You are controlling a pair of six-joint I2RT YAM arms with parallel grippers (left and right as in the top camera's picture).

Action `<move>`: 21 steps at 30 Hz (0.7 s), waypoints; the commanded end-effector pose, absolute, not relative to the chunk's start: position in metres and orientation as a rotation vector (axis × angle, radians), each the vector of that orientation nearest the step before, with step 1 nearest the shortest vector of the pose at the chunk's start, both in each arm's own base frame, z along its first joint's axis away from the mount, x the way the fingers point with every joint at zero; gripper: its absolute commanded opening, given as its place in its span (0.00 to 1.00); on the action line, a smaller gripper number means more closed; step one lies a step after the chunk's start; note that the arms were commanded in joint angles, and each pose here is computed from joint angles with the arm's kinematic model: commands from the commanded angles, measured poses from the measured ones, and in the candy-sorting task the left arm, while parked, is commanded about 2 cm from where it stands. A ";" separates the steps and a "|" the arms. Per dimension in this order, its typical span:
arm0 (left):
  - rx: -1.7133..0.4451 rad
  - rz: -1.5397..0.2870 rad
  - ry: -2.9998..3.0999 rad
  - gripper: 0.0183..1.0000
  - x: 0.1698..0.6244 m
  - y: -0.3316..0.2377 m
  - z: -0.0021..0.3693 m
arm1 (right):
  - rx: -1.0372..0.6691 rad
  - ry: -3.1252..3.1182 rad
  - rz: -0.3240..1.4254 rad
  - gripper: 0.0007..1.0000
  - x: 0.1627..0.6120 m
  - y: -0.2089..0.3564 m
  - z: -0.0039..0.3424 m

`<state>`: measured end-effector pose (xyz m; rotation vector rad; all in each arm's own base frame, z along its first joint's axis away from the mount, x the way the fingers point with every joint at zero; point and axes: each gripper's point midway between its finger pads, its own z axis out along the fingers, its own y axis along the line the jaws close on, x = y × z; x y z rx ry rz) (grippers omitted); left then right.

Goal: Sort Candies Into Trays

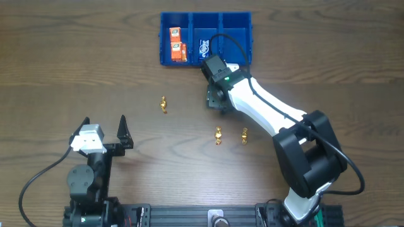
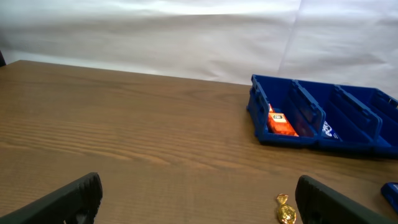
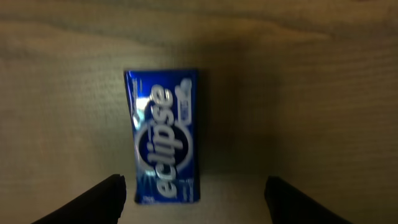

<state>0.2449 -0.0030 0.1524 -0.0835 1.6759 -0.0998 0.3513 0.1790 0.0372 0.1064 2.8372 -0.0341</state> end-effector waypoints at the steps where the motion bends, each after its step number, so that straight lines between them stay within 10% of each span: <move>1: -0.075 -0.094 1.728 1.00 0.244 -0.003 0.136 | 0.142 2.863 -0.027 0.75 0.354 0.182 0.016; 13: -0.075 -0.094 1.728 1.00 0.244 -0.003 0.136 | 0.137 2.873 0.026 0.69 0.359 0.193 -0.003; 21: -0.075 -0.094 1.728 1.00 0.244 -0.003 0.136 | 0.138 2.879 0.021 0.34 0.359 0.193 -0.007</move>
